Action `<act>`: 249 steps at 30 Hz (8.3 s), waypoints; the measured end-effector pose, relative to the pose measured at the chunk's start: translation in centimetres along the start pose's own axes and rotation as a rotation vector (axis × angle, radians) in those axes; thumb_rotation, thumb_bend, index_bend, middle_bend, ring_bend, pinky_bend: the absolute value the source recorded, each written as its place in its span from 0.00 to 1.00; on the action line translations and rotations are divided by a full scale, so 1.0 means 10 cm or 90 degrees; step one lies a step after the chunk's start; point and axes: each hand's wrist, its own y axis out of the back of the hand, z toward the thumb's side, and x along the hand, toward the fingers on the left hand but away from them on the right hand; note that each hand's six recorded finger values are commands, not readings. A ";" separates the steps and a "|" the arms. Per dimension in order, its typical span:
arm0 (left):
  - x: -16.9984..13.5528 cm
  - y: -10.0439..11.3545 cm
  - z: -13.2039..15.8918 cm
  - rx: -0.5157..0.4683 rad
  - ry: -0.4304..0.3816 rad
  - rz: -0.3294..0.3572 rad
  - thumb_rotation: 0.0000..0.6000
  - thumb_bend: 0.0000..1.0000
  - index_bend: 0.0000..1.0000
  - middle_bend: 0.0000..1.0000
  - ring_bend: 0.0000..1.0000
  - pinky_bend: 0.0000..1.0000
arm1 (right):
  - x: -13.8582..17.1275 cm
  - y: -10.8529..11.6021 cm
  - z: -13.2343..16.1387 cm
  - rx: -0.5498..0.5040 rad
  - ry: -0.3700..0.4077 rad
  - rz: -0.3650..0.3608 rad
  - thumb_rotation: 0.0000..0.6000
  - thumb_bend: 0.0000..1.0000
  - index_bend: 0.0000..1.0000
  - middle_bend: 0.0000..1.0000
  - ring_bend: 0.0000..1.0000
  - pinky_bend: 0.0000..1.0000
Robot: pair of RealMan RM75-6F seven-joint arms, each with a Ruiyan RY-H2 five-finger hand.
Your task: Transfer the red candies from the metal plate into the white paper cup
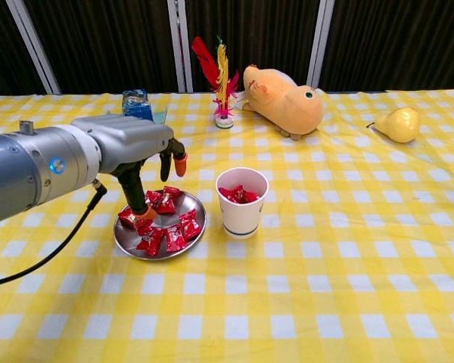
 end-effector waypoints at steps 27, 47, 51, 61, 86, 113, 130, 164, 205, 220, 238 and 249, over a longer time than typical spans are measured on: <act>0.08 -0.43 0.12 0.040 -0.003 -0.059 1.00 0.24 0.40 0.48 0.84 0.97 | 0.00 0.00 -0.01 -0.002 -0.002 0.002 1.00 0.34 0.00 0.00 0.00 0.00; 0.18 -0.47 0.10 0.042 0.022 -0.053 1.00 0.46 0.53 0.65 0.84 0.97 | -0.01 0.00 -0.01 -0.006 -0.004 0.001 1.00 0.34 0.00 0.00 0.00 0.00; 0.17 -0.39 0.10 0.033 0.021 -0.042 1.00 0.46 0.53 0.65 0.84 0.97 | -0.01 0.00 -0.01 -0.006 -0.004 0.001 1.00 0.34 0.00 0.00 0.00 0.00; 0.13 0.08 0.20 -0.039 0.006 0.010 1.00 0.46 0.53 0.66 0.84 0.97 | 0.00 0.00 -0.01 -0.006 -0.005 0.002 1.00 0.34 0.00 0.00 0.00 0.00; 0.34 0.52 1.13 -0.048 -0.079 0.102 1.00 0.42 0.49 0.60 0.84 0.97 | -0.02 0.01 -0.02 -0.019 -0.007 0.004 1.00 0.34 0.00 0.00 0.00 0.00; 0.11 0.61 0.56 -0.088 -0.030 0.144 1.00 0.31 0.36 0.57 0.83 0.97 | -0.01 0.01 -0.01 -0.010 -0.005 0.002 1.00 0.34 0.00 0.00 0.00 0.00; -0.05 0.21 -0.14 -0.029 0.050 0.074 1.00 0.31 0.36 0.95 0.93 1.00 | -0.02 -0.01 0.00 -0.008 -0.005 0.004 1.00 0.34 0.00 0.00 0.00 0.00; 0.11 -0.37 0.28 0.065 -0.016 -0.038 1.00 0.27 0.30 0.94 0.93 1.00 | -0.01 0.00 0.00 -0.009 -0.004 0.003 1.00 0.34 0.00 0.00 0.00 0.00; 0.10 -0.49 0.15 0.075 0.007 -0.065 1.00 0.39 0.51 0.95 0.93 1.00 | -0.01 0.00 0.00 -0.009 -0.006 0.002 1.00 0.34 0.00 0.00 0.00 0.00; 0.07 -0.39 0.12 0.060 0.012 -0.045 1.00 0.49 0.58 0.95 0.93 1.00 | -0.01 0.00 0.01 -0.008 -0.004 0.002 1.00 0.34 0.00 0.00 0.00 0.00; 0.04 0.64 0.43 0.016 -0.034 0.079 1.00 0.49 0.55 0.96 0.93 1.00 | -0.01 -0.01 0.01 -0.015 -0.007 0.008 1.00 0.34 0.00 0.00 0.00 0.00; 0.27 0.61 0.87 0.022 -0.053 0.089 1.00 0.48 0.53 0.95 0.92 1.00 | -0.02 0.00 0.00 -0.023 -0.008 0.008 1.00 0.34 0.00 0.00 0.00 0.00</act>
